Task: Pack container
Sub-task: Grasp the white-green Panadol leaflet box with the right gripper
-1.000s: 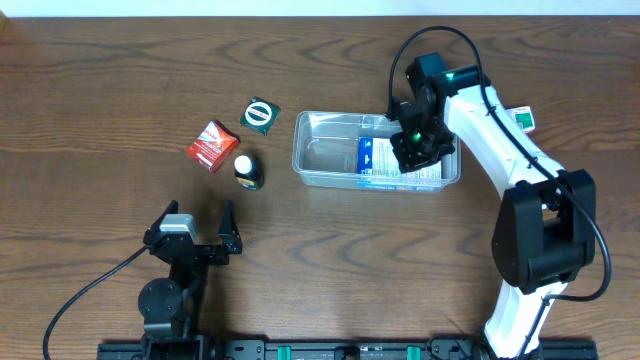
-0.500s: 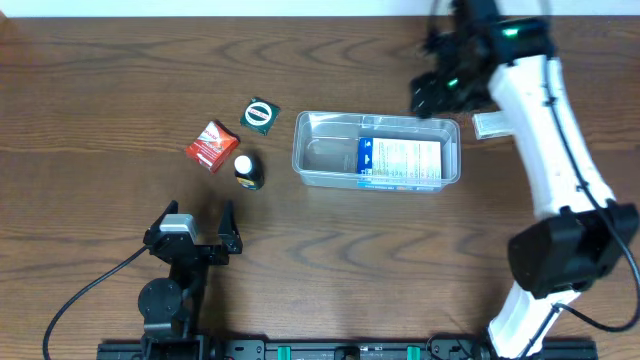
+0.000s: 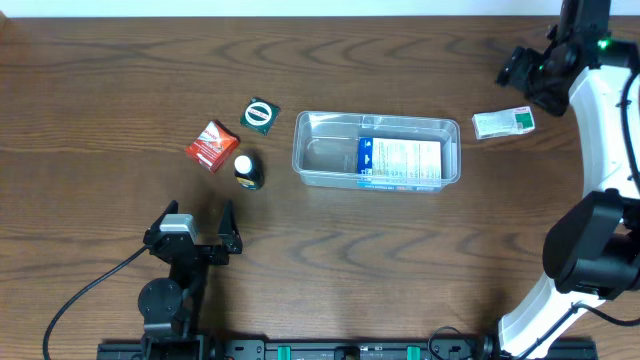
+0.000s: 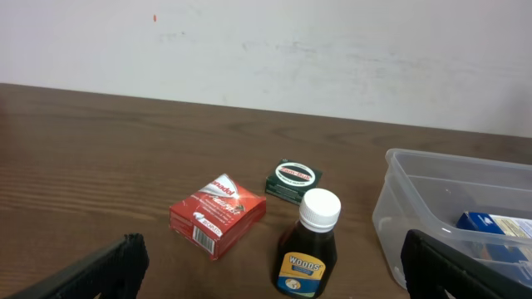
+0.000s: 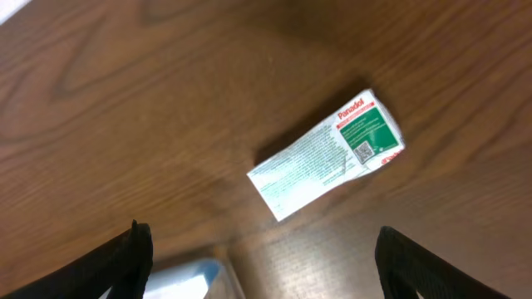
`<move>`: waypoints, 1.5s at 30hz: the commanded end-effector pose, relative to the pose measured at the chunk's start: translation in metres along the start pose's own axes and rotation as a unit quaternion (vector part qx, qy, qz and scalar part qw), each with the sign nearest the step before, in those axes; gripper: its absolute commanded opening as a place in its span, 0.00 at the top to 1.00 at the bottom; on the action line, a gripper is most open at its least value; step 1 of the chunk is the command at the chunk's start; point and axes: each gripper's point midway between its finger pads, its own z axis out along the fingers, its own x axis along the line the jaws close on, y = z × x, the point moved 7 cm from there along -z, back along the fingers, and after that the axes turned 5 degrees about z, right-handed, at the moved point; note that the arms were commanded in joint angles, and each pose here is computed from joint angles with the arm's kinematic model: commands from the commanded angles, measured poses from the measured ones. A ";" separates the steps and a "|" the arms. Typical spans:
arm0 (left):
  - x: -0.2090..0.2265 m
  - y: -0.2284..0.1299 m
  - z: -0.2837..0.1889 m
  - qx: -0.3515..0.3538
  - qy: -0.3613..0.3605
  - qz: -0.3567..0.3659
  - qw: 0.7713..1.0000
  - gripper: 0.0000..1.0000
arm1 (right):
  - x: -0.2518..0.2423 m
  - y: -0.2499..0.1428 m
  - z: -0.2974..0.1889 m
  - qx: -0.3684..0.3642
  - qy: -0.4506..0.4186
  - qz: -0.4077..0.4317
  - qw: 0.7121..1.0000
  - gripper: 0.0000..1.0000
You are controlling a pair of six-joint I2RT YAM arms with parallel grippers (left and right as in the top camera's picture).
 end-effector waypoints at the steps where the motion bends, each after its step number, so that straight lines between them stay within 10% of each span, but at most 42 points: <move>1: 0.000 -0.012 0.001 0.022 -0.006 0.006 1.000 0.02 | -0.008 -0.011 0.022 0.007 -0.009 0.029 1.000 0.18; 45: 0.000 -0.012 0.001 0.022 -0.006 0.006 1.000 0.02 | -0.045 -0.008 0.116 0.060 -0.079 0.109 0.989 0.19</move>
